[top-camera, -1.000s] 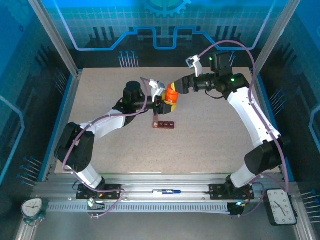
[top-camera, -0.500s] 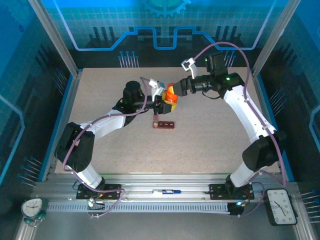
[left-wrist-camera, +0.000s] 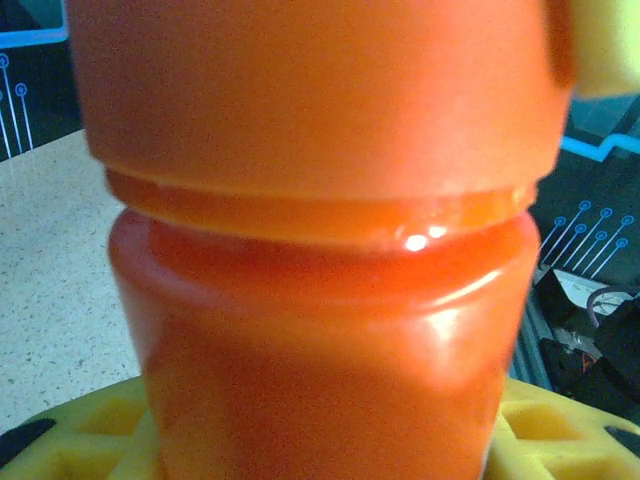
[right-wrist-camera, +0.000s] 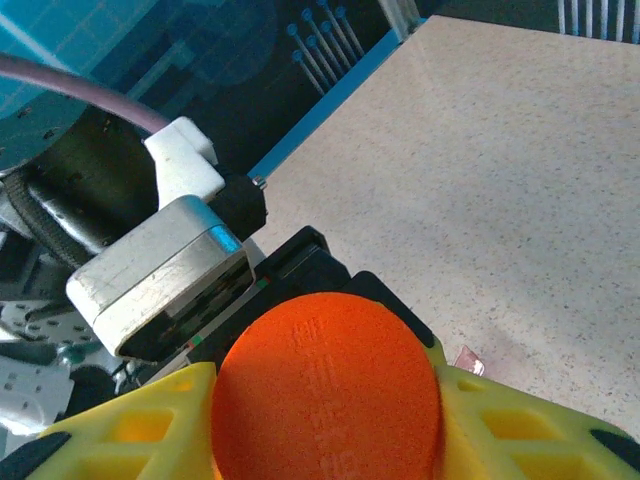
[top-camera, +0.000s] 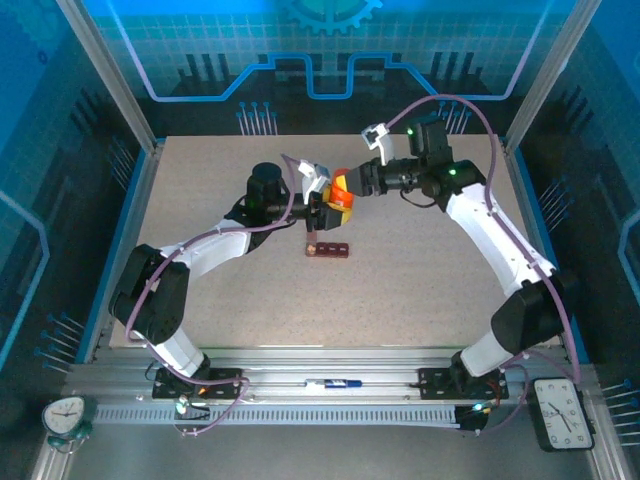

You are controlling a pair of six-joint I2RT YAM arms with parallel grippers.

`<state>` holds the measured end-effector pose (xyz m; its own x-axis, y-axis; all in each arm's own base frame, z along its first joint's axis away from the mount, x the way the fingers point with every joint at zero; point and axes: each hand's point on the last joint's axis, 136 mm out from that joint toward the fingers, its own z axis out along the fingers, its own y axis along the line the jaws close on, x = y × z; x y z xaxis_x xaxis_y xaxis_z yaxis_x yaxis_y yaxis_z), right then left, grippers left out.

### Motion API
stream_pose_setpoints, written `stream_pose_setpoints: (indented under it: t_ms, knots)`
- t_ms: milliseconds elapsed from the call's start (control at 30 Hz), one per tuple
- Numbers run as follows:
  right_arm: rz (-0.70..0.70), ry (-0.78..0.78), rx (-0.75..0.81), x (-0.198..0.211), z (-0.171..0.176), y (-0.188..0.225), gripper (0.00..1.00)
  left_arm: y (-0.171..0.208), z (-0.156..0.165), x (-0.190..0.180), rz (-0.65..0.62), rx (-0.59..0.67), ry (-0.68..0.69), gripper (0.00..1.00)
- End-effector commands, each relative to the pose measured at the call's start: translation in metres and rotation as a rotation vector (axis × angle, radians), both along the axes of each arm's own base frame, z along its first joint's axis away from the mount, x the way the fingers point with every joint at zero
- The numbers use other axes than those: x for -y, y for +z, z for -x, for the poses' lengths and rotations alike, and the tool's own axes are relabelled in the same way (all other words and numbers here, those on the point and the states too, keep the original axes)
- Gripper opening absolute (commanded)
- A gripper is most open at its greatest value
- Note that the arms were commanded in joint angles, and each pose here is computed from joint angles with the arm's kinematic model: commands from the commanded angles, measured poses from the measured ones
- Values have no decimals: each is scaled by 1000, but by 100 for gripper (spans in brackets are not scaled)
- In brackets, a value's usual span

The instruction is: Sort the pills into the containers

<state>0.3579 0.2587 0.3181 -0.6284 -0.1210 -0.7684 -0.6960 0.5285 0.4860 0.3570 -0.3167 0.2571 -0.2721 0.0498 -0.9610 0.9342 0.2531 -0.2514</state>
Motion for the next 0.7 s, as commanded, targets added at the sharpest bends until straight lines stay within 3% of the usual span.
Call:
stream_pose_setpoints:
  t_ms: [0, 233, 500, 600, 667]
  knots:
    - [38, -92, -63, -10, 5, -30, 45, 42, 0, 1, 67, 151, 13, 16]
    - [89, -223, -76, -13, 5, -51, 48, 42, -4, 0, 61, 160, 33, 16]
    - [70, -221, -65, -3, -4, -24, 53, 38, -4, 1, 56, 150, 29, 16]
    - [36, -200, -57, 3, -5, -8, 59, 37, -4, 1, 55, 147, 25, 16]
    - [14, -184, -41, 8, -4, 3, 72, 37, -3, 2, 56, 147, 22, 16]
